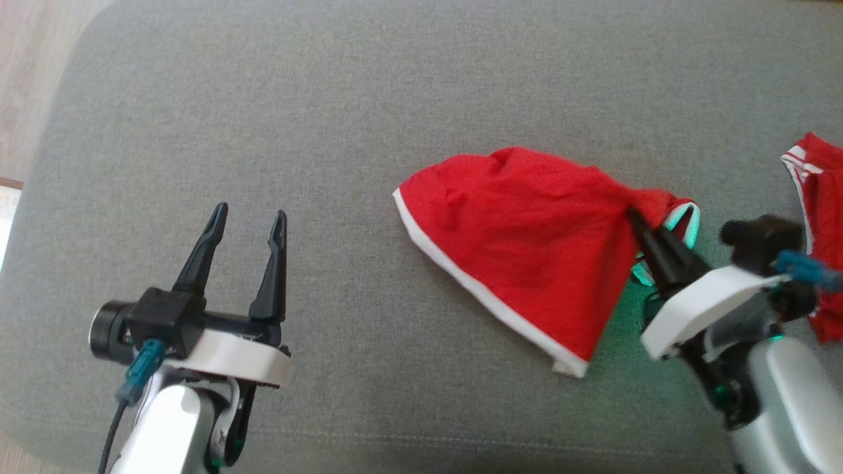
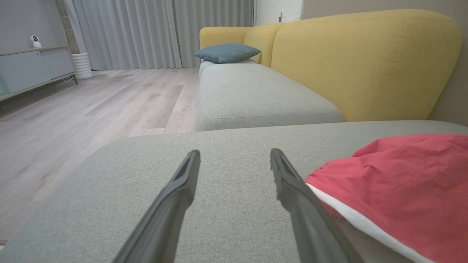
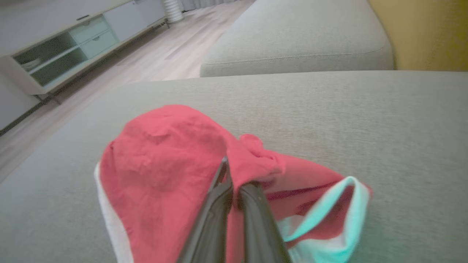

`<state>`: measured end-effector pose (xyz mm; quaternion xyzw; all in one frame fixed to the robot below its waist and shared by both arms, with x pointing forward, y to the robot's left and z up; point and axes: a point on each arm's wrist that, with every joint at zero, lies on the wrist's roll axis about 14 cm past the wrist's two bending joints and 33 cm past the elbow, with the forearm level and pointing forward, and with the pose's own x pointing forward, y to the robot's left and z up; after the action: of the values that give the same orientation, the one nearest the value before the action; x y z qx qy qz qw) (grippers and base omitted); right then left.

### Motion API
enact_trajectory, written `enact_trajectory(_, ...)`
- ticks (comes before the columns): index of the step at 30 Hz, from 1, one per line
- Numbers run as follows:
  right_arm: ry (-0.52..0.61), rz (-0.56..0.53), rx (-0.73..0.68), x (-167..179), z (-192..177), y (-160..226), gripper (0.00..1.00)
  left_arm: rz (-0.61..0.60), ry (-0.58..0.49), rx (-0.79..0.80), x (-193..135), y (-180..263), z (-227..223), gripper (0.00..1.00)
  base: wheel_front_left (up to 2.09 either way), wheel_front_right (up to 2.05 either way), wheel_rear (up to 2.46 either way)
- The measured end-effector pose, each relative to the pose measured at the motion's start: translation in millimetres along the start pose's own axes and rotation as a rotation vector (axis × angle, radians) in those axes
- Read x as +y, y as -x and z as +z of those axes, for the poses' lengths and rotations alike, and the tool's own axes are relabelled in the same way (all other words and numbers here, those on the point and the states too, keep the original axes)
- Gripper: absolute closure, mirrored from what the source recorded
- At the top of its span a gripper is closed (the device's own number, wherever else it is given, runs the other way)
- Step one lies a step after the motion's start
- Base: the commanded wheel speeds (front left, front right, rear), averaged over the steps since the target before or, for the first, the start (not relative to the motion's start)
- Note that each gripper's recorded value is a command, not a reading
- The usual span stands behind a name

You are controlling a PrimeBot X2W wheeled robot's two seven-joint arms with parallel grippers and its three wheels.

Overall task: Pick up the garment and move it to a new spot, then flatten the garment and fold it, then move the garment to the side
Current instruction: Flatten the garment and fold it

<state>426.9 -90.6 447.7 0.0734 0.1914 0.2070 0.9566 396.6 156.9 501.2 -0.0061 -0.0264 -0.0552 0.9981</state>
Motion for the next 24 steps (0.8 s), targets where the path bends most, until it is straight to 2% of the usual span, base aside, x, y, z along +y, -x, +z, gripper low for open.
enact_trajectory(4, 0.004, -0.026, 0.019, -18, 7, -10, 1.0, -0.007, -0.001, -0.002, -1, -6, -1, 0.0, 0.0, 0.0, 0.0)
enact_trajectory(10, 0.011, -0.035, 0.015, -38, 28, -48, 1.0, -0.009, 0.003, -0.012, 0, -20, 0, 0.0, 0.0, 0.0, 0.0)
enact_trajectory(19, -0.026, -0.045, 0.077, -54, 7, -87, 1.0, 0.006, 0.007, 0.011, 3, -27, -11, 0.0, 0.0, 0.0, 0.0)
enact_trajectory(20, -0.03, -0.044, 0.079, -54, 5, -89, 0.45, 0.0, 0.006, 0.014, 2, -27, -12, 0.0, 0.0, 0.0, 0.0)
enact_trajectory(21, -0.03, -0.044, 0.079, -54, 5, -89, 0.0, 0.0, 0.006, 0.014, 2, -27, -12, 0.0, 0.0, 0.0, 0.0)
enact_trajectory(24, -0.038, -0.048, 0.072, -55, 0, -87, 0.0, -0.006, 0.004, 0.015, -1, -29, -13, 0.0, 0.0, 0.0, 0.0)
